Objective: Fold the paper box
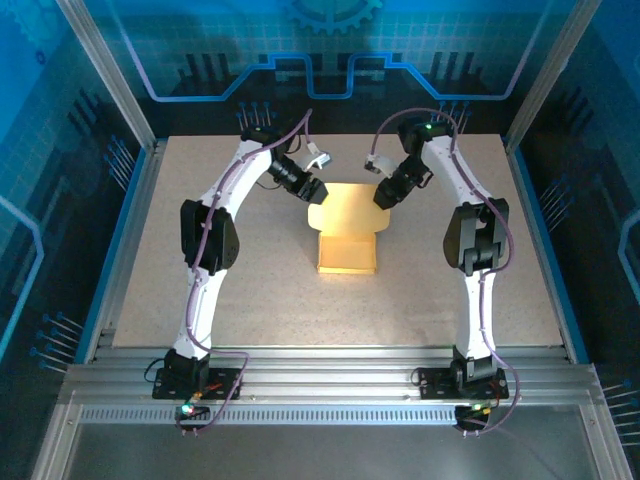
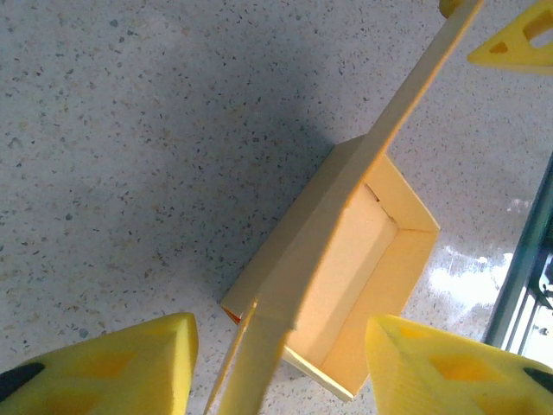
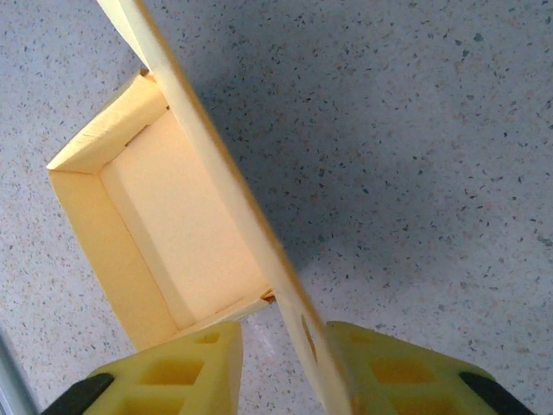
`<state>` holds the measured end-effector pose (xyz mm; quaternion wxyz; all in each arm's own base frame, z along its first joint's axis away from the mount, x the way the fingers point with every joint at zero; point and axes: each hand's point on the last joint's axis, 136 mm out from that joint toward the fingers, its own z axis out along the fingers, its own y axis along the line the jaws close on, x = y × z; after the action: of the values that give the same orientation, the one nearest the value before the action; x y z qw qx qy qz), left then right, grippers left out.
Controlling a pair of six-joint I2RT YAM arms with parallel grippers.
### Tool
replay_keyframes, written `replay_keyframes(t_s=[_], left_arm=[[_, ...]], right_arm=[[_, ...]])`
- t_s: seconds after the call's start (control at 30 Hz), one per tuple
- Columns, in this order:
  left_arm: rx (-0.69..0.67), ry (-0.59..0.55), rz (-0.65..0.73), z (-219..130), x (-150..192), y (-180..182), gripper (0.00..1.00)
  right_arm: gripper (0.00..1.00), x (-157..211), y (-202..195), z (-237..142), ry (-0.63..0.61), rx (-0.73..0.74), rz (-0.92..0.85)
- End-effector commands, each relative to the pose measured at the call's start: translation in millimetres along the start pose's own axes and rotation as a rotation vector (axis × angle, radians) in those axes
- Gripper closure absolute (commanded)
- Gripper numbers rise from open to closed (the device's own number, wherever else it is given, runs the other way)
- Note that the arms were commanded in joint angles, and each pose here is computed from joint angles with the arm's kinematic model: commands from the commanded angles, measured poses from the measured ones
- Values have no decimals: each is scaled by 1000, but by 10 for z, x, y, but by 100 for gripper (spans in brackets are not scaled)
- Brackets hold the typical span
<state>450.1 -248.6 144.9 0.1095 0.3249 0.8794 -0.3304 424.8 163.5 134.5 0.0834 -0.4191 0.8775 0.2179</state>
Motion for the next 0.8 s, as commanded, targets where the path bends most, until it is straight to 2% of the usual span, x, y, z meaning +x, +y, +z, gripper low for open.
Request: replay_keyframes(t_s=[0.0, 0.03, 0.13, 0.27, 0.43, 0.7, 0.77], left_arm=[[34, 8, 8, 6, 4, -66, 46], [32, 9, 8, 6, 5, -61, 46], [15, 8, 26, -9, 0, -44, 45], [22, 0, 46, -36, -15, -79, 44], [8, 4, 71, -45, -7, -72, 46], [-40, 66, 87, -20, 134, 17, 58], [-51, 69, 80, -17, 133, 34, 64]], right_arm=[[75, 18, 52, 30, 27, -21, -14], [76, 12, 51, 27, 27, -18, -18], [90, 26, 51, 20, 40, -10, -33], [100, 43, 48, 20, 49, 1, -46], [100, 19, 69, 28, 46, 11, -71], [100, -15, 86, -14, 37, 41, -99], [100, -23, 92, -18, 36, 42, -101]])
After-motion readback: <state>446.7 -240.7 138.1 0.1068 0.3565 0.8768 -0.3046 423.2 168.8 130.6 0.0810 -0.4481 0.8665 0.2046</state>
